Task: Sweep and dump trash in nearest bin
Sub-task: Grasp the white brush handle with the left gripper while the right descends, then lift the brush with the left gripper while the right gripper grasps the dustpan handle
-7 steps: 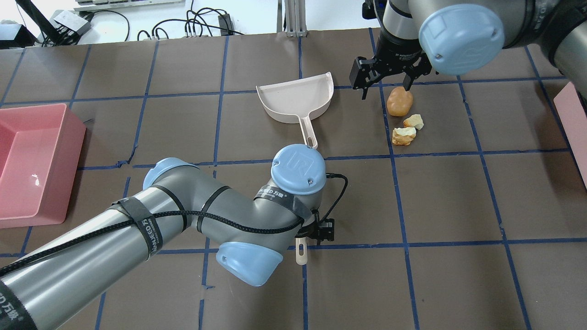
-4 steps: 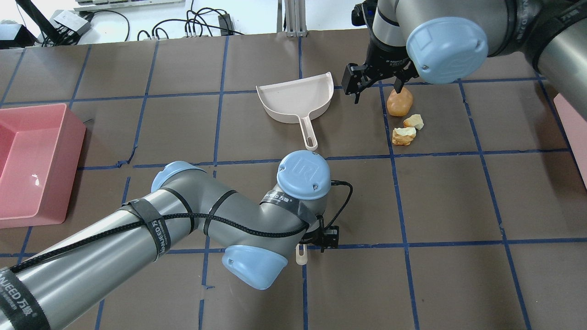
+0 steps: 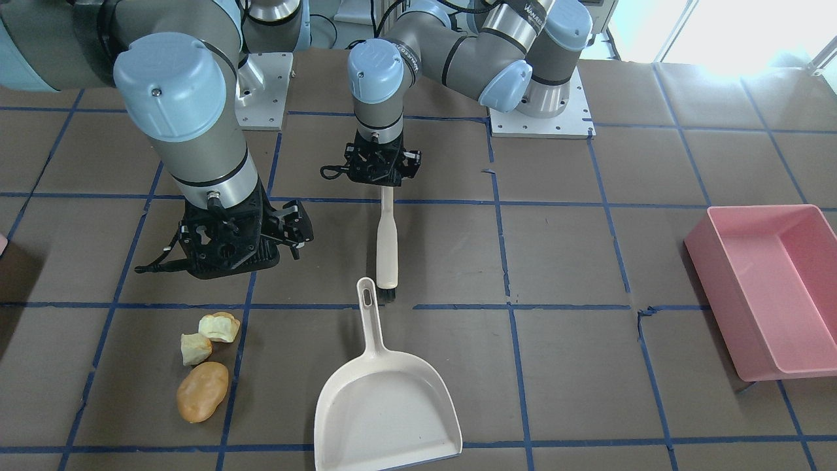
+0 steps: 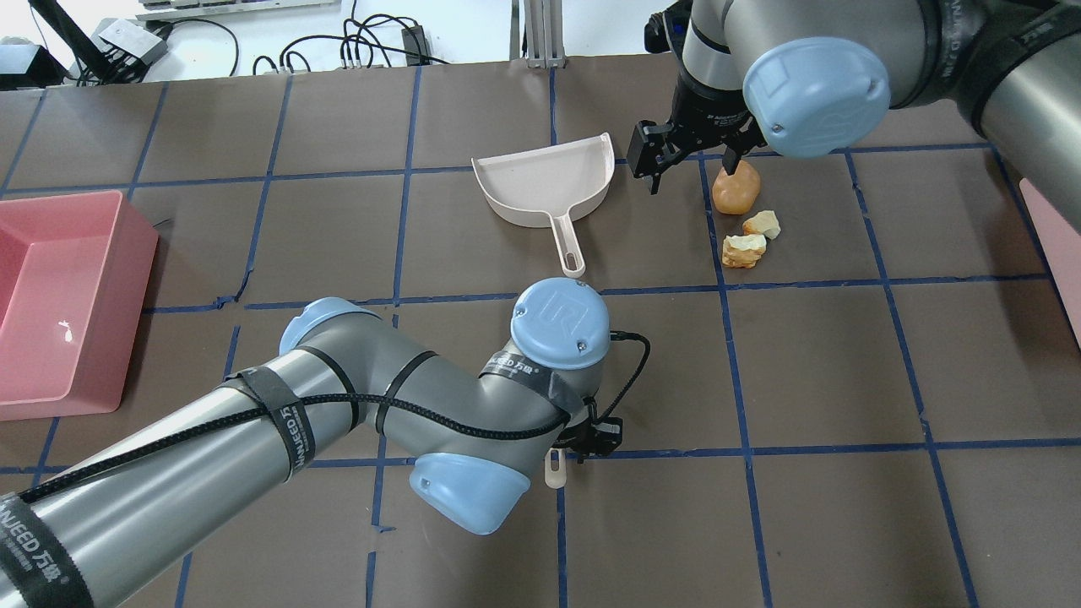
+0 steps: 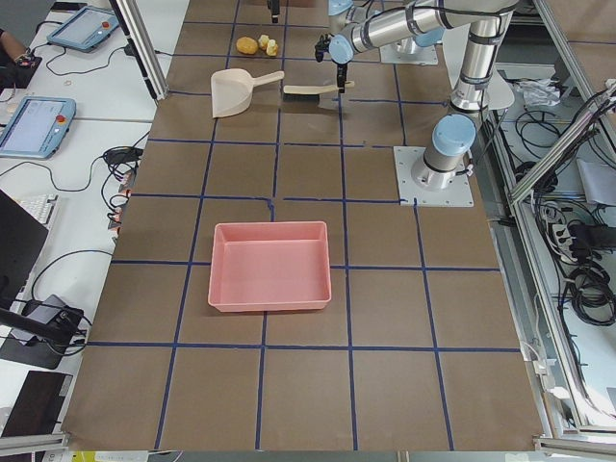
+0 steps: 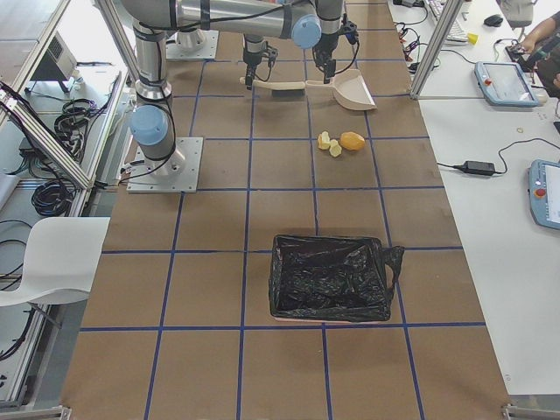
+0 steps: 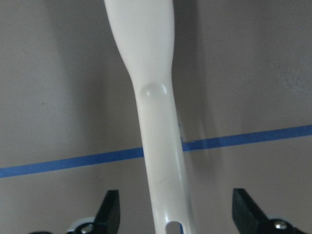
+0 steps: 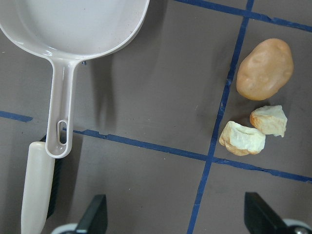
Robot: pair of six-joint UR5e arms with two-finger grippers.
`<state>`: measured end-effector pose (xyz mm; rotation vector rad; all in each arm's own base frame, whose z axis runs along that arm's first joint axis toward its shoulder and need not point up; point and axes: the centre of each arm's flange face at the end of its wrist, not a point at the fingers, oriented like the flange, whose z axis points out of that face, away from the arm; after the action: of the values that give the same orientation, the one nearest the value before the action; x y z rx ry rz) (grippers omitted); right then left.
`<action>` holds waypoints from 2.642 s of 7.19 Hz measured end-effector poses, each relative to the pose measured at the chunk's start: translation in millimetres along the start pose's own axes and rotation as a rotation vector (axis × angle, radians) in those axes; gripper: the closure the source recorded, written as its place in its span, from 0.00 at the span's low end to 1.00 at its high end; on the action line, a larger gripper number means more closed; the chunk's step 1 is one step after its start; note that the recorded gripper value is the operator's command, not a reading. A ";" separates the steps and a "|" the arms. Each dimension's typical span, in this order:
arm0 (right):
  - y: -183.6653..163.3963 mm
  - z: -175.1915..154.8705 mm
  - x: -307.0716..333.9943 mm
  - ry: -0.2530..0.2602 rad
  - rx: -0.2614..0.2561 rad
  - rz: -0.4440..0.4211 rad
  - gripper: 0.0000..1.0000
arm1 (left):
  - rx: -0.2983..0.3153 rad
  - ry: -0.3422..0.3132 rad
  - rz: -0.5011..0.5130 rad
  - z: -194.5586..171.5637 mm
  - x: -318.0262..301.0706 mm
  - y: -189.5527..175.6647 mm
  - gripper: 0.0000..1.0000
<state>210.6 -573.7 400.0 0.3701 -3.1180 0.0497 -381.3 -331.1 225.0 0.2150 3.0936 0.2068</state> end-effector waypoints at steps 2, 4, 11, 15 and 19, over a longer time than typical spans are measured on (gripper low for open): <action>0.0 0.3 -0.3 0.000 0.000 -0.001 0.00 | 0.002 0.000 0.000 -0.4 -0.2 0.4 0.86; -0.2 1.0 -0.4 -0.001 -0.001 -0.001 0.00 | 0.005 0.002 0.000 -1.8 -0.3 0.8 0.98; 4.3 11.6 -0.7 -0.005 -0.023 -0.036 0.02 | 0.059 0.007 -0.010 -34.1 -7.8 11.2 1.00; 13.7 30.6 -4.8 -0.017 -0.020 -0.021 0.02 | 0.099 -0.071 -0.050 -72.8 -38.5 21.1 1.00; 18.6 48.1 -47.0 -0.018 0.065 -0.037 0.01 | 0.172 -0.040 -0.128 -179.1 -141.7 -13.2 1.00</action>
<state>252.0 -546.2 351.0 0.4321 -3.1322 0.1490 -250.4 -387.2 404.1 0.0238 3.0706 -0.0662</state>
